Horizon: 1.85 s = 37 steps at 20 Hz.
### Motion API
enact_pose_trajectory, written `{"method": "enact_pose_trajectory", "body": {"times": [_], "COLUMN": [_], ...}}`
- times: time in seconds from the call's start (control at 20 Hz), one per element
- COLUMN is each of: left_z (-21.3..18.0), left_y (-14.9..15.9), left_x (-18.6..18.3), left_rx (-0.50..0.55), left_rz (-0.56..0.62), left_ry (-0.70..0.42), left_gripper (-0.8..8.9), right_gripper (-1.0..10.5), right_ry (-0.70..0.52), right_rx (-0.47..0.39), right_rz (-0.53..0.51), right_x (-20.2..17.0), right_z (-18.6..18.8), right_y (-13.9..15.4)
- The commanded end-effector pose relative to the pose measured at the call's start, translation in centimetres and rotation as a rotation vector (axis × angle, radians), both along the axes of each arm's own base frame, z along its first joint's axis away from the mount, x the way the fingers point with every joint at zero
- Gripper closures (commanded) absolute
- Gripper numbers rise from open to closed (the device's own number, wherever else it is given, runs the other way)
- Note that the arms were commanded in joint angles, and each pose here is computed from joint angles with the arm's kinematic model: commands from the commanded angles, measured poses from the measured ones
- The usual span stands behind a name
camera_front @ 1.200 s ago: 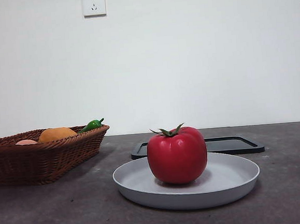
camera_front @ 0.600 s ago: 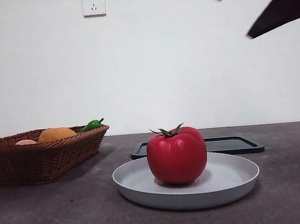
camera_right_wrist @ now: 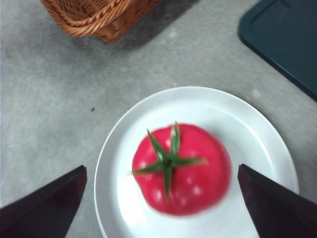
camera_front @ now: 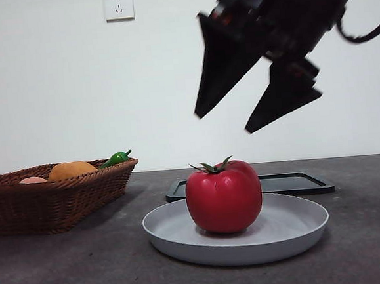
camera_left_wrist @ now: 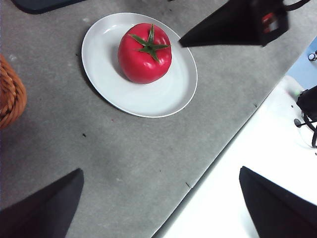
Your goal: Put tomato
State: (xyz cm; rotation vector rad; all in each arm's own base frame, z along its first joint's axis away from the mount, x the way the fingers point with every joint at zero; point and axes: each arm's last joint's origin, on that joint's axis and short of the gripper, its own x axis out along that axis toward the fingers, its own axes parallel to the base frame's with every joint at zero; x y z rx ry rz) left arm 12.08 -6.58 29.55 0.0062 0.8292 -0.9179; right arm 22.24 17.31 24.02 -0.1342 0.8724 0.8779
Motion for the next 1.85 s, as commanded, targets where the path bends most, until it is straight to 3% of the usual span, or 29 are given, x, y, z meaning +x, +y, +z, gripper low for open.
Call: {"method": "enact_pose_trajectory", "body": {"times": [0.05, 0.2, 1.0, 1.1, 1.25, 1.35, 1.6, 1.85], "left_z": [0.5, 0.5, 0.5, 0.5, 0.5, 0.5, 0.5, 0.5], "left_y": [-0.1, -0.1, -0.1, -0.1, -0.1, -0.1, -0.1, -0.1], "left_x": [0.0, 0.0, 0.0, 0.0, 0.0, 0.0, 0.0, 0.0], "left_rx": [-0.008, -0.008, -0.008, -0.008, -0.008, -0.008, -0.008, -0.008], "left_rz": [-0.014, -0.013, -0.013, -0.013, -0.013, -0.013, -0.013, -0.013], "left_ry": [-0.023, -0.023, -0.023, -0.023, -0.023, -0.023, -0.023, -0.023], "left_gripper": [3.18, 3.18, 3.18, 3.18, 3.18, 3.18, 3.18, 3.18], "right_gripper": [4.6, 3.8, 3.8, 4.5, 6.7, 7.0, 7.0, 7.0], "right_ry": [-0.013, -0.037, 0.046, 0.040, 0.042, 0.040, -0.051, -0.188], "right_rx": [-0.014, -0.073, -0.163, -0.169, -0.178, -0.173, -0.114, -0.049], "right_rz": [0.004, -0.025, -0.013, -0.020, -0.026, -0.028, -0.050, -0.172], "right_x": [0.6, 1.1, 2.2, 2.2, 2.2, 2.2, 2.0, 4.4], "right_z": [-0.6, -2.0, -6.5, -6.5, -6.6, -6.5, -3.0, 2.9], "right_y": [1.3, 2.3, 3.9, 3.8, 3.8, 3.8, 3.4, 1.9]}}
